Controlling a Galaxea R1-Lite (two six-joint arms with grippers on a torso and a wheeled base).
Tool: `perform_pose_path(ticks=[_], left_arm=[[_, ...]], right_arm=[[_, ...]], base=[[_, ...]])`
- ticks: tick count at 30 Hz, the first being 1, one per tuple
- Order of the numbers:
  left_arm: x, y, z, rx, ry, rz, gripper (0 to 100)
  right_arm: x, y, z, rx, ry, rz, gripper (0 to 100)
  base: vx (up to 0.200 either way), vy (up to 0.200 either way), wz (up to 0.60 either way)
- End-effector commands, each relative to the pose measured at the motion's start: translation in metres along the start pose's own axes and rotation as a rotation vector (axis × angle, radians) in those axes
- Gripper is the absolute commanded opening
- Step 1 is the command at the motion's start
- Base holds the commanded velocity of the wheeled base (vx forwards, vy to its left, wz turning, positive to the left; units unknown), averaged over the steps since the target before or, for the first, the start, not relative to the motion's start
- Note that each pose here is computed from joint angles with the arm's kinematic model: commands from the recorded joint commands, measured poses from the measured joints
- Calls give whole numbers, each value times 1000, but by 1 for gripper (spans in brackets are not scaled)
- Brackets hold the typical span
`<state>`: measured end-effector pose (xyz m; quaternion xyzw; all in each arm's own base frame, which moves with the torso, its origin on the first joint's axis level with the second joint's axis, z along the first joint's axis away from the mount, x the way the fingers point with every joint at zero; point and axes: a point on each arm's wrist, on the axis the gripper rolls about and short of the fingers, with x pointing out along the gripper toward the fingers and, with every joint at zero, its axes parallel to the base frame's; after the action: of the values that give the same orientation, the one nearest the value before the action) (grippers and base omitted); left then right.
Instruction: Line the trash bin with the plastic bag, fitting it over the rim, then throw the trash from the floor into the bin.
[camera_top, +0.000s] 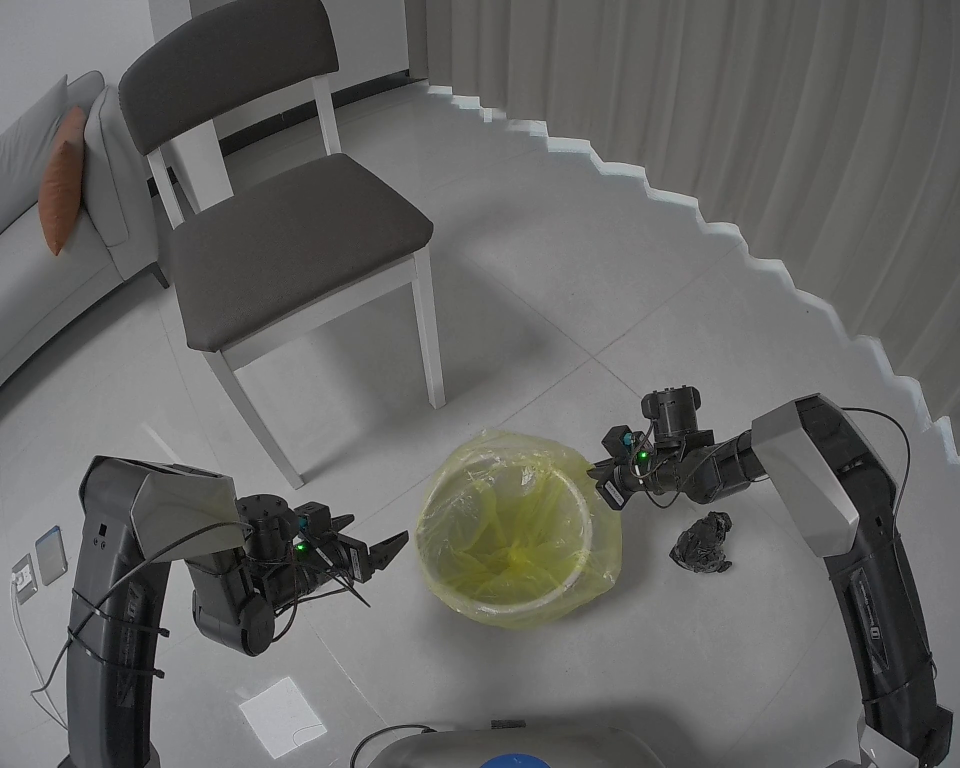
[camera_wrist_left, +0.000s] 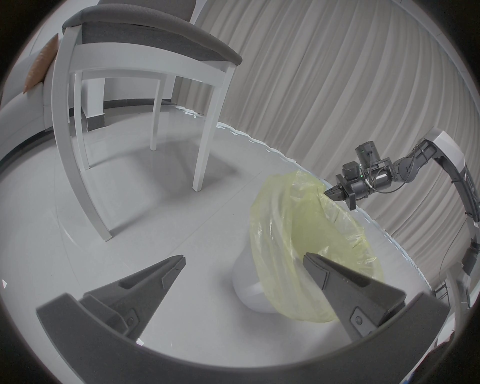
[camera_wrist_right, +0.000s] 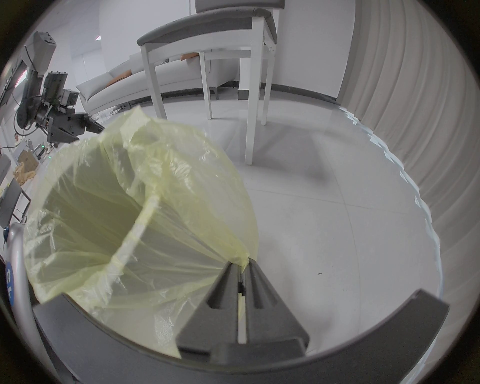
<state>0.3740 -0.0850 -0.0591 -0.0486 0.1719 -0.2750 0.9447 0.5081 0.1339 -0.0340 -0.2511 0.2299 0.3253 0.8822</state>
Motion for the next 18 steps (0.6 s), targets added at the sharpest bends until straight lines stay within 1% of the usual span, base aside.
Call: perform_pose_path(ticks=[1,13,17,18], left_arm=[[0,0,-1,-2,2,1,100],[0,0,-1,2,-7,2,100],[0,2,0,2,-10,3,100],[0,2,0,2,-12,3,100]], right_arm=[[10,6,-11,4,17,15,0],[13,10,-12,2,22,23,0],[6,6,-4,-3,8,14,0],[1,3,0,-4,3,7,100]], base=[[0,0,0],[0,0,0],[0,0,0],[0,0,0]])
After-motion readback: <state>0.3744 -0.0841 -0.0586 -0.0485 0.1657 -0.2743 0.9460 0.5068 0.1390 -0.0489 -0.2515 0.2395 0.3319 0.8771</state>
